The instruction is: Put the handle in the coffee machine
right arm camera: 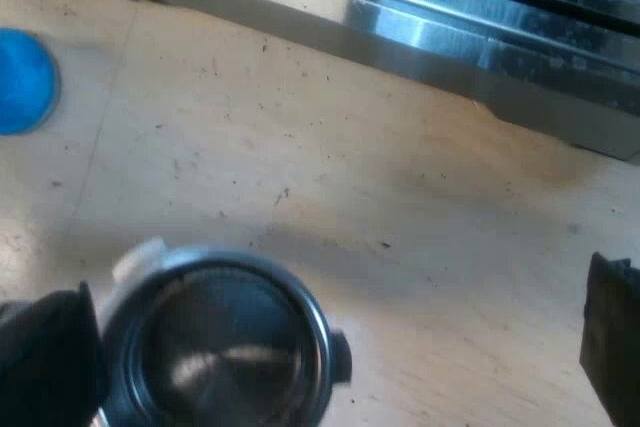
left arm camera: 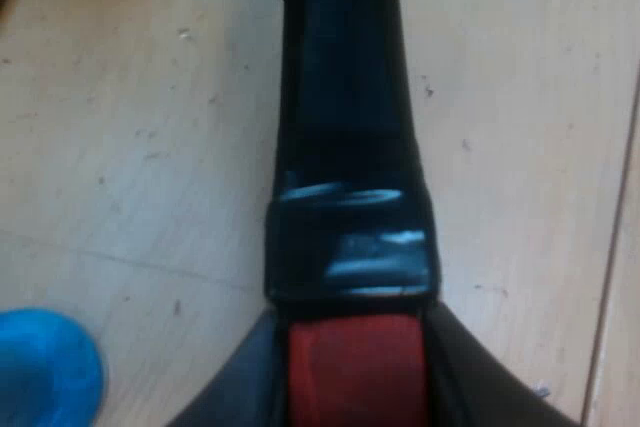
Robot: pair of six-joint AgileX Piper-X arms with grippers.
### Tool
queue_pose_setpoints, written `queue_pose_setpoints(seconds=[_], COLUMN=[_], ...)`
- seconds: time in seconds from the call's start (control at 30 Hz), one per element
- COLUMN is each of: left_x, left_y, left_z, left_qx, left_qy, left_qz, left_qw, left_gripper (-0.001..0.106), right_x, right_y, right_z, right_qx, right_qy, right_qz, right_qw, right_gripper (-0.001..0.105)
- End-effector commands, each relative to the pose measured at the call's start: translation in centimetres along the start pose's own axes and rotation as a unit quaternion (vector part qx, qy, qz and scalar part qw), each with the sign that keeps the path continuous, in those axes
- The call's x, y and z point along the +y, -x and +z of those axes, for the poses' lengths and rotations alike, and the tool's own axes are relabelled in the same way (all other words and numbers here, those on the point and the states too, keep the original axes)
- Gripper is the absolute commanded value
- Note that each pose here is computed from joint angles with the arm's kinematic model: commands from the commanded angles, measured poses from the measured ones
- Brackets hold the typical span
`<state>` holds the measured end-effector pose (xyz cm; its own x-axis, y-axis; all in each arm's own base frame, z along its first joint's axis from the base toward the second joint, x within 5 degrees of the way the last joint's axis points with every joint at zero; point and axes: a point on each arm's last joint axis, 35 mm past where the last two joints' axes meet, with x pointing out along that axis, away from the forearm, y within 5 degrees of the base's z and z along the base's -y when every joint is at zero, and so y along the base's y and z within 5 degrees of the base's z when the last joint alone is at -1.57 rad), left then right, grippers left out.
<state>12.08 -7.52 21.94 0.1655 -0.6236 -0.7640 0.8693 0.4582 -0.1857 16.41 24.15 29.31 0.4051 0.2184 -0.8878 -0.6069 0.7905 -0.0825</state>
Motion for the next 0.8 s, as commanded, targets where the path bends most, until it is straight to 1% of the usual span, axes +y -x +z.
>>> queue_pose_setpoints(seconds=[0.03,0.13,0.23,0.3,0.37,0.4,0.43,0.47,0.5,0.57,0.6,0.63,0.67,0.73,0.77,0.8], left_x=[0.3,0.8,1.0,1.2,1.3,1.4,1.7,1.9,1.9,2.6,2.6,2.8,3.1,3.2,3.3,3.4], left_y=[0.5,0.8,1.4,1.8,2.2,2.4,2.8,3.0,3.1,4.0,4.0,4.4,4.9,5.1,5.2,5.3], left_z=[0.3,-0.2,-0.9,-1.1,-1.3,-1.4,-1.5,-1.5,-1.6,-1.5,-1.5,-1.5,-1.3,-1.2,-0.9,-0.8], left_qx=[-0.022,-0.017,0.001,0.005,-0.002,-0.005,-0.012,-0.016,-0.016,-0.030,-0.031,-0.037,-0.044,-0.048,-0.053,-0.056], left_qy=[0.005,0.025,0.023,0.034,0.056,0.062,0.078,0.087,0.088,0.099,0.101,0.101,0.095,0.091,0.086,0.082], left_qz=[-0.001,0.009,0.011,0.012,0.007,0.008,0.011,0.019,0.021,0.046,0.048,0.055,0.069,0.074,0.079,0.082], left_qw=[0.9997,0.9995,0.9997,0.9993,0.9984,0.9981,0.9968,0.9959,0.9958,0.9935,0.9933,0.9926,0.9921,0.9919,0.9918,0.9916], left_gripper=[0.000,0.000,0.000,0.000,0.000,0.000,0.000,0.000,0.000,0.000,0.000,0.000,0.000,0.000,0.000,0.000], right_x=[-0.2,-0.1,0.0,0.3,0.8,1.1,1.4,1.9,2.2,3.0,3.3,3.7,4.1,4.4,4.8,5.0], right_y=[0.4,0.4,0.6,1.0,1.5,1.7,2.0,2.2,2.3,2.7,2.8,3.0,3.3,3.4,3.7,3.8], right_z=[0.0,0.1,0.0,0.0,0.1,0.1,0.2,0.2,0.1,0.1,0.1,0.1,0.1,0.2,0.2,0.2], right_qx=[-0.005,-0.008,-0.010,-0.022,-0.054,-0.065,-0.080,-0.097,-0.103,-0.128,-0.138,-0.152,-0.165,-0.178,-0.194,-0.199], right_qy=[0.005,0.004,0.006,0.014,0.023,0.027,0.030,0.036,0.039,0.045,0.047,0.048,0.049,0.046,0.040,0.040], right_qz=[-0.004,-0.003,0.002,-0.006,-0.042,-0.058,-0.077,-0.095,-0.098,-0.116,-0.123,-0.133,-0.142,-0.150,-0.158,-0.158], right_qw=[1.0000,1.0000,0.9999,0.9996,0.9974,0.9958,0.9934,0.9902,0.9891,0.9839,0.9818,0.9781,0.9748,0.9714,0.9674,0.9664], right_gripper=[0.100,0.100,0.100,0.100,0.100,0.100,0.100,0.100,0.100,0.100,0.100,0.100,0.100,0.100,0.100,0.100])
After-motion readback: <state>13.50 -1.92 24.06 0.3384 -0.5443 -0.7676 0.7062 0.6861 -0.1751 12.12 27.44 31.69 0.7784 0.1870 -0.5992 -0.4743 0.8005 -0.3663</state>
